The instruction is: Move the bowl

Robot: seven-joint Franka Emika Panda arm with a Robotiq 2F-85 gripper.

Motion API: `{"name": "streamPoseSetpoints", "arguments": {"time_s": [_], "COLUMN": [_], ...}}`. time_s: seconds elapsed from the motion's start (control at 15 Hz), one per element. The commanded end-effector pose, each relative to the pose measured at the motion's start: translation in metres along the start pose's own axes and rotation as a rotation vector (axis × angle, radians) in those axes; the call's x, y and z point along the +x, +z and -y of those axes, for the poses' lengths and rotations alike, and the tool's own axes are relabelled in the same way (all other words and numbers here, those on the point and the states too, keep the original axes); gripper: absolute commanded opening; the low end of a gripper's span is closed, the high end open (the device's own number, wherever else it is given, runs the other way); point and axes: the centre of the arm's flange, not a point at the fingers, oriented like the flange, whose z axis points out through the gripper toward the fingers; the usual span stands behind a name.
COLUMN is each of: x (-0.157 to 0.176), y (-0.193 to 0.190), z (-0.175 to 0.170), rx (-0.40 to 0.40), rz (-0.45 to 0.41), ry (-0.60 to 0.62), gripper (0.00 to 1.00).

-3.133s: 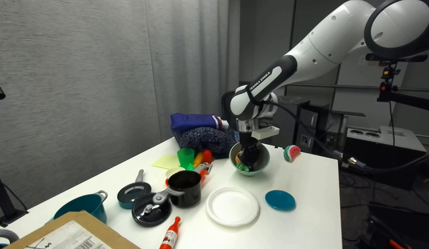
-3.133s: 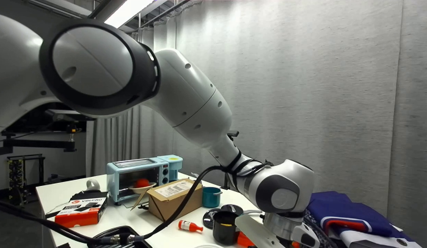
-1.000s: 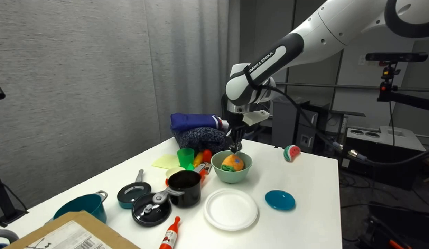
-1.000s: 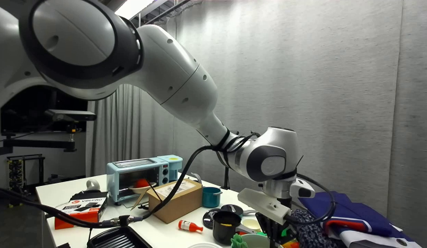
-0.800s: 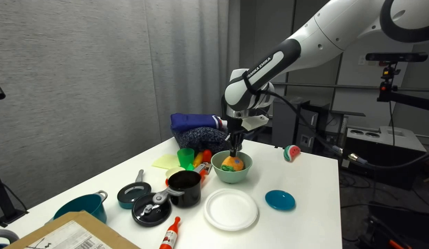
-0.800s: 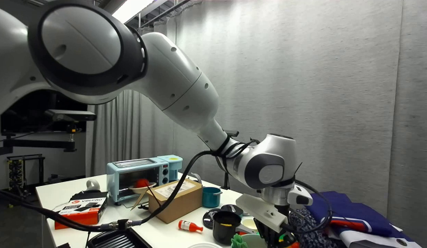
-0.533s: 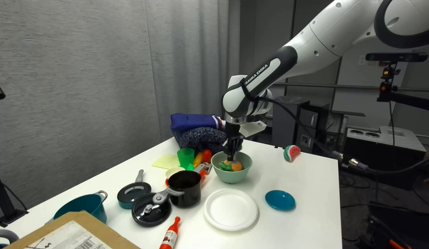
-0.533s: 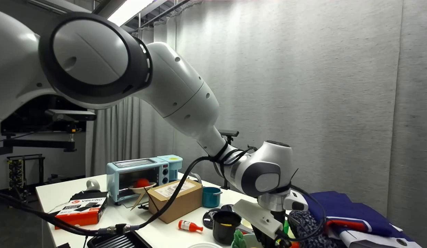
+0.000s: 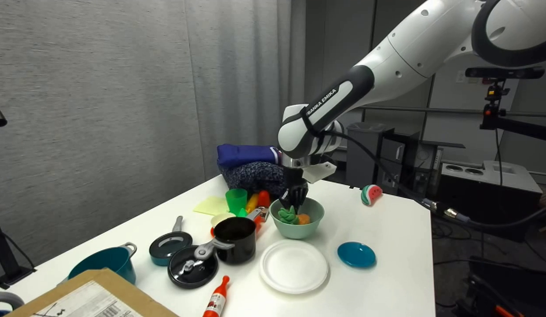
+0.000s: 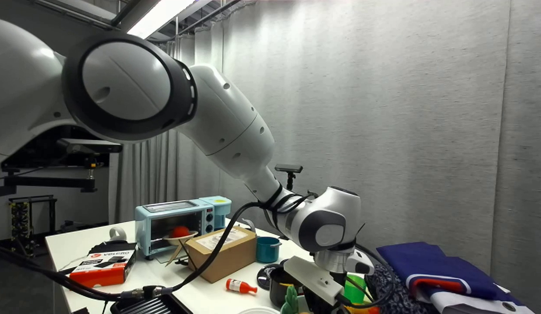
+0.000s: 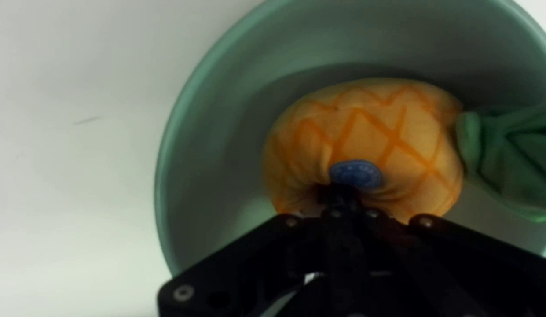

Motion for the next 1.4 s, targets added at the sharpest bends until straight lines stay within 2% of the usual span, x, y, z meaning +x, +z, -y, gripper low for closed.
{"name": "streamPoseSetpoints", "arguments": {"time_s": [0.0,0.47,0.8,1.07,1.33], "x": [-0.007,-0.035,-0.053,-0.066,-0.082], "y": [0.015,0.034,0.048,0.037,0.006], "z": [0.004,0.018,0.031,0.034,0.048], "rx": [-0.017,-0.068,-0.095,-0.115,-0.124], "rz": [0.116,0.26,0.318,0.307,0.19], "ry": [-0.047,-0.13,-0.19,-0.219,-0.211], "gripper": [0.0,0.0,0.0,0.0,0.0]}}
